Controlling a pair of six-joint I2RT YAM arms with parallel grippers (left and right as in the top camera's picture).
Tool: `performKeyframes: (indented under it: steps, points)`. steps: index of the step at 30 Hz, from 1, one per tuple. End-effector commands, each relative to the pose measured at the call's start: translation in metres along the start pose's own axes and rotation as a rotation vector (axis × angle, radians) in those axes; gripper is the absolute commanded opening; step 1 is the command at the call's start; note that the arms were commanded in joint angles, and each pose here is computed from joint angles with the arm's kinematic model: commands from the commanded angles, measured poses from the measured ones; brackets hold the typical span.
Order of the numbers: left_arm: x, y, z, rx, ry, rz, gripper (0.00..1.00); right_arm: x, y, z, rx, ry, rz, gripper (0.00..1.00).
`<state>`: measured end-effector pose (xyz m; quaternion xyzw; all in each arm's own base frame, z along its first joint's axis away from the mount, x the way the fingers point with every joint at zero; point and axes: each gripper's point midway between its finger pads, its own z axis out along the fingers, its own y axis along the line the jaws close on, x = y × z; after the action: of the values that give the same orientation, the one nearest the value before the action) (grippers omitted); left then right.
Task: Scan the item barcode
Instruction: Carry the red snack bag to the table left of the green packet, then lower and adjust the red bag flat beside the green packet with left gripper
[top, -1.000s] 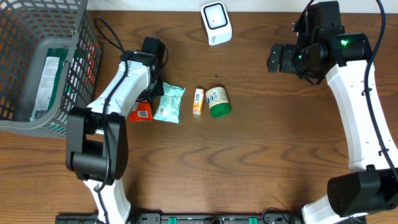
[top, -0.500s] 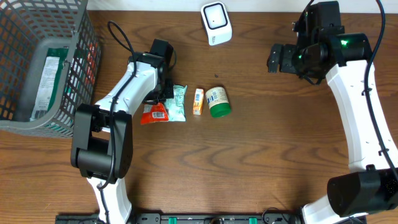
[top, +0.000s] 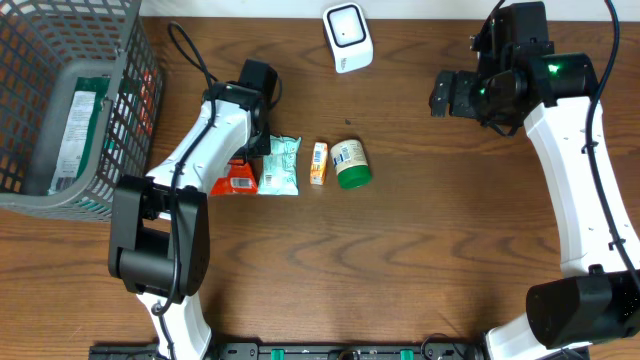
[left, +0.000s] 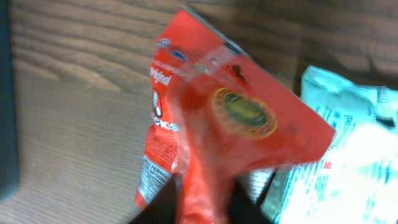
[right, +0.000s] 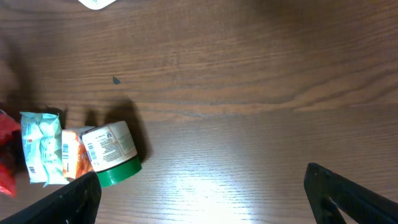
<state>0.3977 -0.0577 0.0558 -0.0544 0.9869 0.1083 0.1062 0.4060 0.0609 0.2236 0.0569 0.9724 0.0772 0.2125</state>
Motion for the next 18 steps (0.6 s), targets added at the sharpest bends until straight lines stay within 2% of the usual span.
performKeyframes:
  steps: [1, 5, 10, 11, 13, 14, 18]
  points:
    - [0.004, 0.003, -0.004, -0.004, -0.003, 0.027, 0.55, -0.004, 0.003, -0.003, -0.008, -0.01, -0.012, 0.99]
    - [-0.011, 0.005, -0.023, 0.021, -0.052, 0.004, 0.65, -0.004, 0.003, -0.003, -0.008, -0.01, -0.013, 0.99]
    - [-0.022, 0.014, -0.051, 0.049, -0.124, -0.057, 0.65, -0.004, 0.003, -0.003, -0.008, -0.01, -0.013, 0.99]
    - [-0.023, 0.016, -0.054, 0.052, -0.132, -0.069, 0.57, -0.004, 0.003, -0.003, -0.008, -0.01, -0.012, 0.99]
    - [-0.023, 0.016, -0.056, 0.053, -0.136, -0.072, 0.12, -0.004, 0.003, -0.003, -0.008, -0.01, -0.013, 0.99]
    - [-0.023, 0.016, -0.055, 0.053, -0.133, -0.079, 0.07, -0.004, 0.003, -0.003, -0.008, -0.01, -0.013, 0.99]
    - [-0.014, 0.01, -0.04, 0.069, -0.088, -0.129, 0.07, -0.004, 0.003, -0.003, -0.008, -0.01, -0.012, 0.99]
